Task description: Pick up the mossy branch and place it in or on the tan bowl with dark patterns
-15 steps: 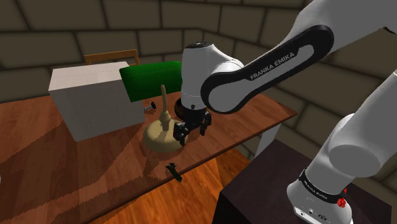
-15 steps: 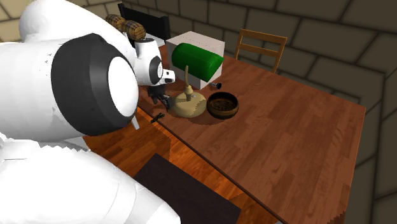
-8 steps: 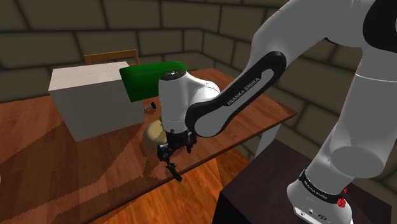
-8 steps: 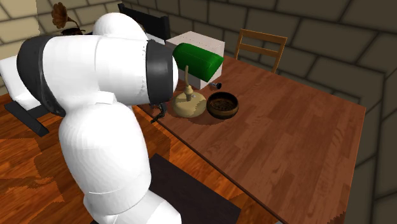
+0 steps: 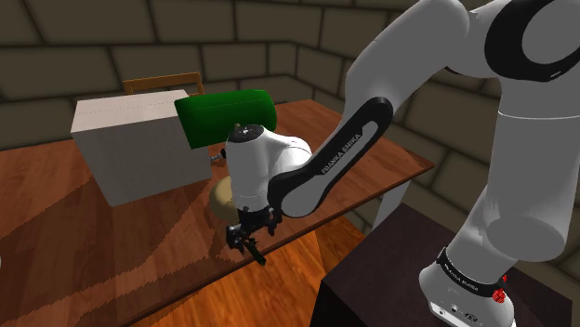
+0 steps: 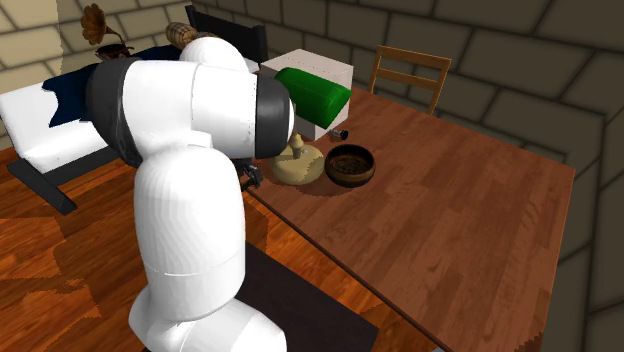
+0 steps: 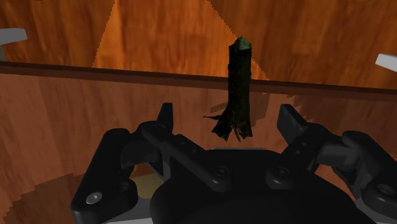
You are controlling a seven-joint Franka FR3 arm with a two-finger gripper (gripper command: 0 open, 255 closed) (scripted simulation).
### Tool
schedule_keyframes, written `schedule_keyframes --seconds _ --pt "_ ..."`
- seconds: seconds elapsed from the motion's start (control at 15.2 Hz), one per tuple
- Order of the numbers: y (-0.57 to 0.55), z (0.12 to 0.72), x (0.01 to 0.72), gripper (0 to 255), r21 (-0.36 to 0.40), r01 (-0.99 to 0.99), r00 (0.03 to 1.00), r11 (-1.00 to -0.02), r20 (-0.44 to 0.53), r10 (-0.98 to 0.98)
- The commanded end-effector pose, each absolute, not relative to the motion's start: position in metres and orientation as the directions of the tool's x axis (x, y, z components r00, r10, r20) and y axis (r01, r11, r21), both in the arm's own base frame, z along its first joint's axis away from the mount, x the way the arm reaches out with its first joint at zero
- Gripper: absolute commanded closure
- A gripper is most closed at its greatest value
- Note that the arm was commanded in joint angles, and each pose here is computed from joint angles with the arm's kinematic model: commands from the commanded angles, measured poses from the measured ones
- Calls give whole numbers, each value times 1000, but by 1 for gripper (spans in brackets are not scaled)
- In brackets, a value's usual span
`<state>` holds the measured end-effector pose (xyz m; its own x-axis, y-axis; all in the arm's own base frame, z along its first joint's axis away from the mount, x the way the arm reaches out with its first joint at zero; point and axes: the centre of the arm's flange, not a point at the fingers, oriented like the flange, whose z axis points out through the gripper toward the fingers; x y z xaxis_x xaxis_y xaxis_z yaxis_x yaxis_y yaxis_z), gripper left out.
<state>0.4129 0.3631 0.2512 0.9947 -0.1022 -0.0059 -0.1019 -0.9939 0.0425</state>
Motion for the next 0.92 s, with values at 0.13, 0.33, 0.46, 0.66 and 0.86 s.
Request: schedule_keyframes --seconds 0.13,0.33,0.46,0.66,0.86 --pt "364 243 413 0 42 -102 995 -994 -6 -102" --pt "364 243 413 0 42 -102 995 -994 -6 -102" --pt "364 243 413 0 42 -102 995 -994 -6 -102" --pt "364 243 413 255 42 -102 995 -994 -6 -102" --pt "364 243 413 255 42 -102 995 -994 -6 -102"
